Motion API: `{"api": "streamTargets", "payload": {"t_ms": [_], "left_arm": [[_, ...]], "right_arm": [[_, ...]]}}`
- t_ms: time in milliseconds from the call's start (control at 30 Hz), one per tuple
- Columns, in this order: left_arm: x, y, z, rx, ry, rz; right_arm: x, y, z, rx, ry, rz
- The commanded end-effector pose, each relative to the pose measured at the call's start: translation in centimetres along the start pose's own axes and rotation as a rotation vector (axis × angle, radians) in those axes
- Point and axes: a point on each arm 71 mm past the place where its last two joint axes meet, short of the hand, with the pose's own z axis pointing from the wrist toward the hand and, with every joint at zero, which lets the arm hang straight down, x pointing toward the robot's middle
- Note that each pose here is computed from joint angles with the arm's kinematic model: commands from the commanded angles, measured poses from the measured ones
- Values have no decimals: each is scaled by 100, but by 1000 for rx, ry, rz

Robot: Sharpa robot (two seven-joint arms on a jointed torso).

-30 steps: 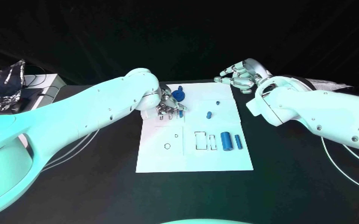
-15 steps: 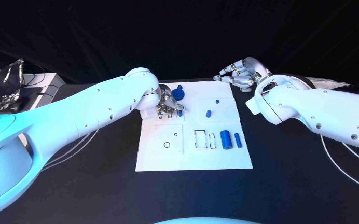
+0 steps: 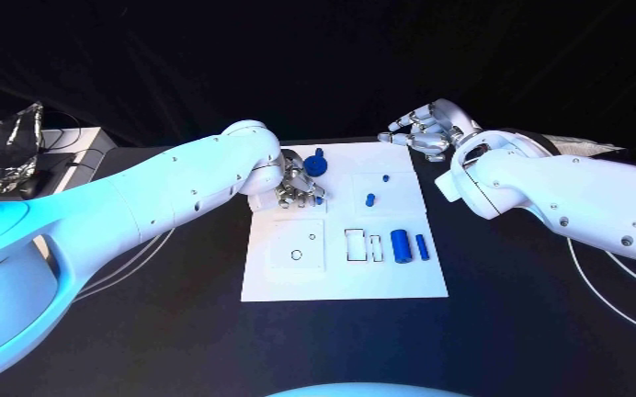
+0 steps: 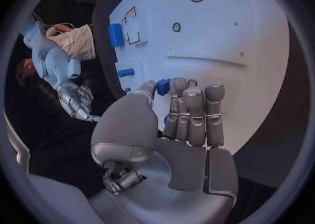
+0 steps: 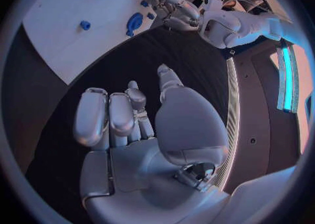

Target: Assemble the parts on the task board

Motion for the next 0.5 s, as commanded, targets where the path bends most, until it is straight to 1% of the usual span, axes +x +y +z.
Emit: {"api": "streamTargets", "payload": {"t_ms": [33,267,500], "left_arm": [[16,-14,2,24,17,-12],[16,-29,0,48,15,-35],[11,-44,-13,77,-2,-51]], "right_arm": [[11,7,2,-9,13,-12],[13,2,5,-6,16,-14],[21,-5,9,-4,21,-17]]}}
